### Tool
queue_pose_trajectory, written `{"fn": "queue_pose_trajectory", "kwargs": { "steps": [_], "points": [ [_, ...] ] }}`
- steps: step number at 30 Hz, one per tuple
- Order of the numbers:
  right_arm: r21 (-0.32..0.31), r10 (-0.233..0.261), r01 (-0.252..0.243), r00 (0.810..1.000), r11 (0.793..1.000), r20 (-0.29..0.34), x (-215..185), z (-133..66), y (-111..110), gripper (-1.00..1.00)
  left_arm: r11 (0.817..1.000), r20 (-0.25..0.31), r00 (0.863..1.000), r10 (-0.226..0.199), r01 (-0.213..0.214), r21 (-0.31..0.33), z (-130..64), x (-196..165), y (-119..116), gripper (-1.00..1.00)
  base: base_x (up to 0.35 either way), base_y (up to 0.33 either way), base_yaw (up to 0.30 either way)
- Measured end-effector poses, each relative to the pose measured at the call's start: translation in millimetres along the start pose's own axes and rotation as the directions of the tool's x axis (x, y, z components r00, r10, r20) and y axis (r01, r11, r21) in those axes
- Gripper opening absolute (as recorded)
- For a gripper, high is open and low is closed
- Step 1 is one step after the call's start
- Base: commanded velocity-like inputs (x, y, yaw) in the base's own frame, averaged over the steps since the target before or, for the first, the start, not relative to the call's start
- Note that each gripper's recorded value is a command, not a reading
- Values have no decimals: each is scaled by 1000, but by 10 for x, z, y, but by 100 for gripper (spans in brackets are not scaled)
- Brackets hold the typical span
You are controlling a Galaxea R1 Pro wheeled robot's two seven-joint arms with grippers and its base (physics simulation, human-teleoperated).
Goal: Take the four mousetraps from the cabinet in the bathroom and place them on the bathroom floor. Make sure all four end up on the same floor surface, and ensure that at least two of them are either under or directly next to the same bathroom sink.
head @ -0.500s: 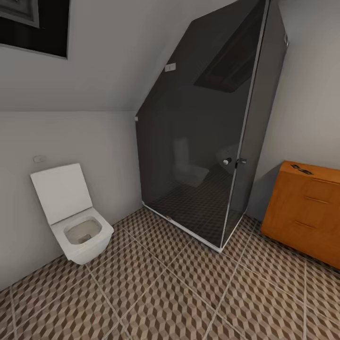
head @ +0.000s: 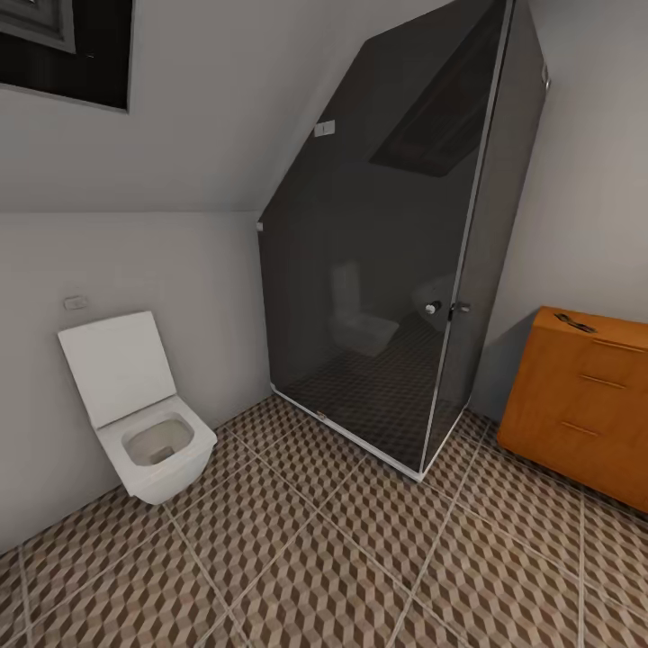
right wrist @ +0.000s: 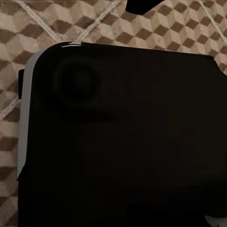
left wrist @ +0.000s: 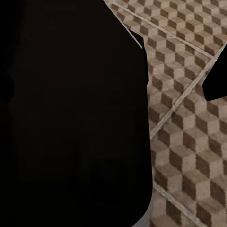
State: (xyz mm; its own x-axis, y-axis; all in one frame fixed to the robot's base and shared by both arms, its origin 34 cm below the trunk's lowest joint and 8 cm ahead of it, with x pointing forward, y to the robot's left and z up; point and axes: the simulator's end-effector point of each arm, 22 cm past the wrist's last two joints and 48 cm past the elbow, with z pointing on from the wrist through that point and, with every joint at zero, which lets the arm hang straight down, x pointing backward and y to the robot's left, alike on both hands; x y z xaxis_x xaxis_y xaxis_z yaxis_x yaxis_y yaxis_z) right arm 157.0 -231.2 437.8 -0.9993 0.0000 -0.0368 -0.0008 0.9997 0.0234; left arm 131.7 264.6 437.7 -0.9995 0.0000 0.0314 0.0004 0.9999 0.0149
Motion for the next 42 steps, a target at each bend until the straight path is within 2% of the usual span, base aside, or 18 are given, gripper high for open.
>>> {"fn": "queue_pose_trajectory", "kwargs": {
  "steps": [26,31,32,34,36,37,38,39,41,42],
  "points": [
    [-8,8,-7,988,1000,152,-353,-25,48,100,1000,3,1000,-3,3,6,0,-16,-50,100,0,0,0],
    [-8,8,-7,981,1000,196,-494,-42,42,100,1000,47,999,-6,6,10,-4,-171,-85,100,0,0,0],
    [-8,8,-6,968,1000,252,-645,-70,42,100,1000,147,989,-6,5,10,-31,-508,-82,100,0,0,0],
    [-9,6,-4,939,1000,343,-955,-136,42,100,1000,255,967,-4,3,4,-92,-874,-39,100,0,0,0],
    [-9,5,-2,919,1000,394,-1128,-184,41,100,1000,302,953,-2,3,-2,-130,-1040,3,100,0,0,0],
    [-8,4,0,899,1000,437,-1280,-232,35,100,1000,344,939,-1,4,-8,-172,-1202,49,100,0,0,0],
    [-7,3,0,890,1000,457,-1353,-257,32,100,1000,364,932,0,4,-11,-196,-1286,70,100,0,0,0],
    [-7,2,2,871,1000,492,-1496,-306,29,100,1000,401,916,1,6,-16,-248,-1452,106,100,0,0,0],
    [-6,1,2,849,1000,528,-1664,-367,26,100,1000,439,899,2,7,-20,-311,-1631,132,100,0,0,0],
    [-5,1,2,825,1000,565,-1845,-438,23,100,1000,476,879,3,8,-22,-382,-1816,146,100,0,0,0]
  ]
}}
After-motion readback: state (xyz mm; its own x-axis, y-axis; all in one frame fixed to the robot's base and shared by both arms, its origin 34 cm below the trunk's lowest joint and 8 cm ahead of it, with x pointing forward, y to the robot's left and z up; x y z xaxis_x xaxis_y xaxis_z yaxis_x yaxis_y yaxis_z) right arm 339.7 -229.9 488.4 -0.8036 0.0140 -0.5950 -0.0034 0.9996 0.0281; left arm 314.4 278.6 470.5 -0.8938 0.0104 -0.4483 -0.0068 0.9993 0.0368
